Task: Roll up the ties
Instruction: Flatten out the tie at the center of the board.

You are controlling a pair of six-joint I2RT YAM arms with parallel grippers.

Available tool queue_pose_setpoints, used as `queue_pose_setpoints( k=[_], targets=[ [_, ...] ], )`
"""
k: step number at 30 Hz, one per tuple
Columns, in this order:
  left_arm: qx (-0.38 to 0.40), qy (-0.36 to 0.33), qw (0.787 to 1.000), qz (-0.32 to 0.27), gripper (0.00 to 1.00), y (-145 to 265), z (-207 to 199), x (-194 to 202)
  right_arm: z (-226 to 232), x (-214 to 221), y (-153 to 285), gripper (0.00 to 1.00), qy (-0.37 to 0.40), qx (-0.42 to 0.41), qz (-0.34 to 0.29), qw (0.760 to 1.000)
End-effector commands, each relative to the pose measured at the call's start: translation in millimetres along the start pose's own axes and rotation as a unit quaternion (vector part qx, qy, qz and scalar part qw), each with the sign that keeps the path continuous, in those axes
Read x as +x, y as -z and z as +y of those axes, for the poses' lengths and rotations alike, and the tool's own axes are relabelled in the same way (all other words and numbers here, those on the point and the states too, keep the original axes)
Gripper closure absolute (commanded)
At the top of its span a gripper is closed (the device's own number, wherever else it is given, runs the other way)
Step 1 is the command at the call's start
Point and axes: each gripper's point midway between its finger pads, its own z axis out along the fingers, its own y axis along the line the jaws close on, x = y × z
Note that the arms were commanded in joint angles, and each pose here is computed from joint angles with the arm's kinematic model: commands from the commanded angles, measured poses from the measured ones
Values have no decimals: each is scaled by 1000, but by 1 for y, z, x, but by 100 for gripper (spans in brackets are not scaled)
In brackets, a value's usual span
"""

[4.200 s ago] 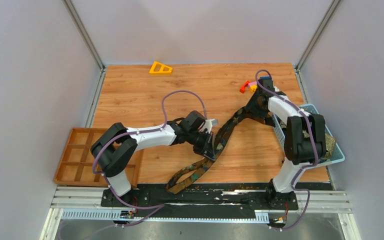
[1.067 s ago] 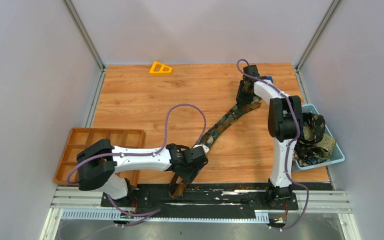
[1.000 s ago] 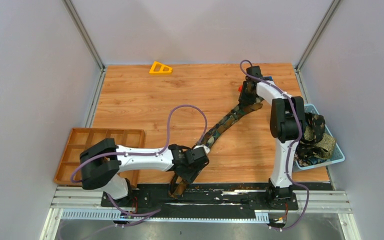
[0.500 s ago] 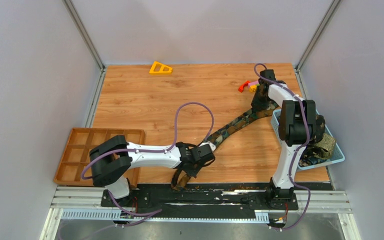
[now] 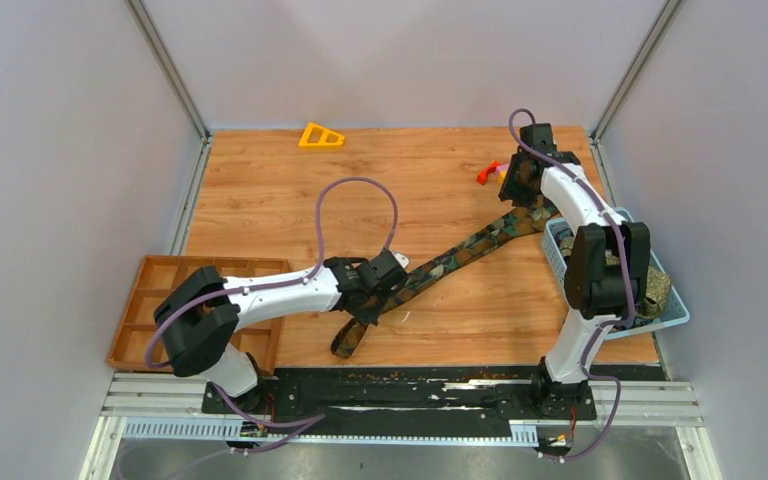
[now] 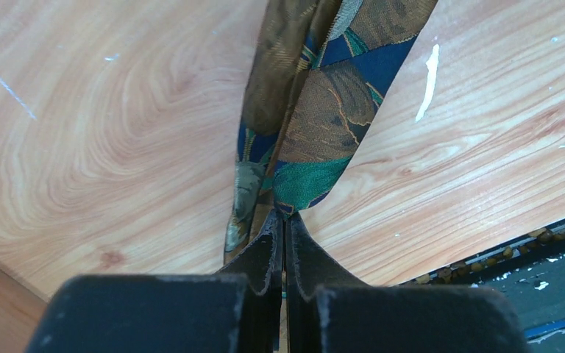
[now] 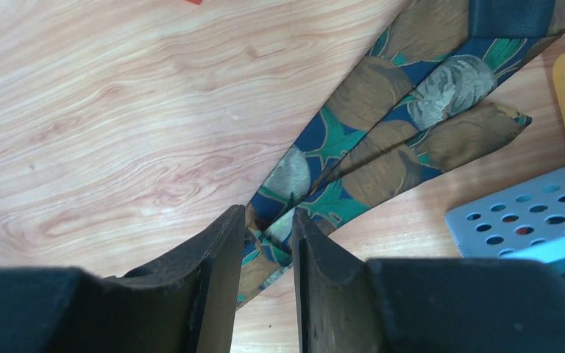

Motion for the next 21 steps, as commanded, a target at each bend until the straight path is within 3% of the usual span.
queue_pose_setpoints(
  k=[1,12,15,21],
  targets=[
    [24,-4,999,-26,100,17,6,-17,11,3,24,69,2,-18,-16,1000],
    [33,33,999,8,100,-11,32,-13,27,42,24,69,30,-33,15,999],
    [35,33,999,14,92,-17,32,-14,35,60,24,69,52,-36,26,998],
    [45,31,998,13,67,-12,29,-14,39,82,22,69,66,-37,43,996]
  ],
)
